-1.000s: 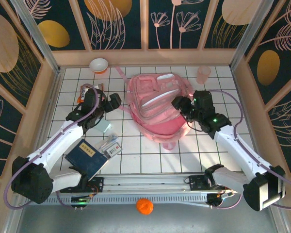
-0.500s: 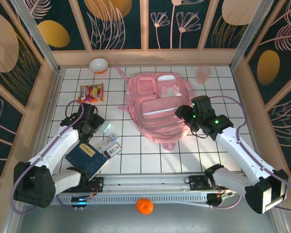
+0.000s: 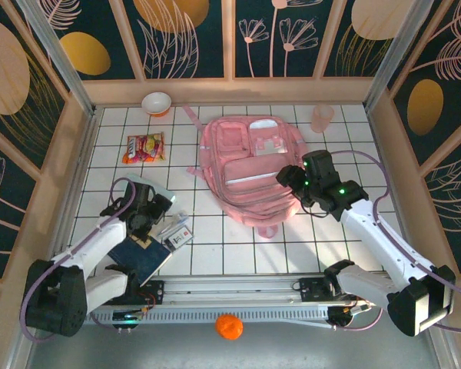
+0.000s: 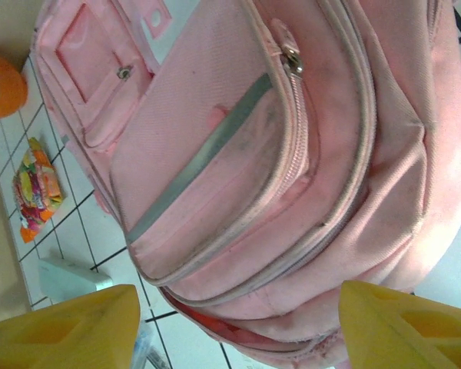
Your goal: Pack the student bag
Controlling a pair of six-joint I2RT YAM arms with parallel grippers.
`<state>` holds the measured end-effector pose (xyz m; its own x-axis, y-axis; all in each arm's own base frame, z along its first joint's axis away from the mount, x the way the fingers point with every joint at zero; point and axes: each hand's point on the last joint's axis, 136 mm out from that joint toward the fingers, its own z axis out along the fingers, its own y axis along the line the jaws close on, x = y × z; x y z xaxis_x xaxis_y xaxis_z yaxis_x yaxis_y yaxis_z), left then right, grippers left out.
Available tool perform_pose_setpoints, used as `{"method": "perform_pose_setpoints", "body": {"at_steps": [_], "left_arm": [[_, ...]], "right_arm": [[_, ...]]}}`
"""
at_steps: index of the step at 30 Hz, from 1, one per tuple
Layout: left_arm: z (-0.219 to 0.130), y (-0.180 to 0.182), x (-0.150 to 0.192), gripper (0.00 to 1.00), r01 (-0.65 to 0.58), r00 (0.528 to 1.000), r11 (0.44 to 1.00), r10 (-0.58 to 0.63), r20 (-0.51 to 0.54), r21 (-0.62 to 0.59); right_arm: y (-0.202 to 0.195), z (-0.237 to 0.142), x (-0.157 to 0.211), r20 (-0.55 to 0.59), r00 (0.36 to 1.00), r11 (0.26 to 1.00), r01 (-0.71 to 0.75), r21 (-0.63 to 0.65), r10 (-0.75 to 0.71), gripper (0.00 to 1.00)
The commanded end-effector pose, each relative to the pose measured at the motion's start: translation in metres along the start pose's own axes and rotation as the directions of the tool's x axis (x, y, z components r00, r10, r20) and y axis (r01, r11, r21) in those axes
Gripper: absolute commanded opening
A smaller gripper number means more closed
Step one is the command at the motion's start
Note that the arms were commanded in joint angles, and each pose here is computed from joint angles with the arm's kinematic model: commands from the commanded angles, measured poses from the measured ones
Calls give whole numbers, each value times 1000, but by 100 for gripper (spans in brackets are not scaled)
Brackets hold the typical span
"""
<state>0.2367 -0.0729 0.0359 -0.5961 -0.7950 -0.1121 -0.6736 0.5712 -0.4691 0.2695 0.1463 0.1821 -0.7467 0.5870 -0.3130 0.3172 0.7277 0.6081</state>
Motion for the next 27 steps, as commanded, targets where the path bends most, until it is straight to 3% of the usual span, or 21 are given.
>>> {"method": "perform_pose_setpoints", "body": {"at_steps": [1, 8, 12, 15, 19, 22, 27], "left_arm": [[-1, -33, 10, 95, -57, 997, 974, 67, -40, 221], [-11, -73, 11, 91, -117, 989, 917, 142, -39, 382], [-28, -82, -9, 95, -167, 986, 941, 165, 32, 293], [-35, -42, -23, 99, -23, 997, 998, 18, 75, 60], [-47, 7, -27, 99, 95, 988, 984, -74, 138, -153], [-47, 38, -23, 99, 203, 971, 955, -167, 171, -216], [-35, 70, -4, 92, 370, 925, 913, -345, 157, -173]], "right_arm": [[15, -3, -6, 24, 1000, 999, 17, -52, -16, 69], [28, -1, -9, 30, 999, 995, 22, -102, -19, 69], [36, 2, -8, 19, 999, 993, 41, -110, -40, 69], [39, 3, -6, 15, 999, 992, 53, -116, -51, 69], [39, 5, -3, 7, 998, 991, 57, -117, -57, 69], [36, 5, -2, 7, 998, 992, 58, -112, -58, 69], [36, 3, -2, 8, 998, 992, 60, -111, -59, 69]]}}
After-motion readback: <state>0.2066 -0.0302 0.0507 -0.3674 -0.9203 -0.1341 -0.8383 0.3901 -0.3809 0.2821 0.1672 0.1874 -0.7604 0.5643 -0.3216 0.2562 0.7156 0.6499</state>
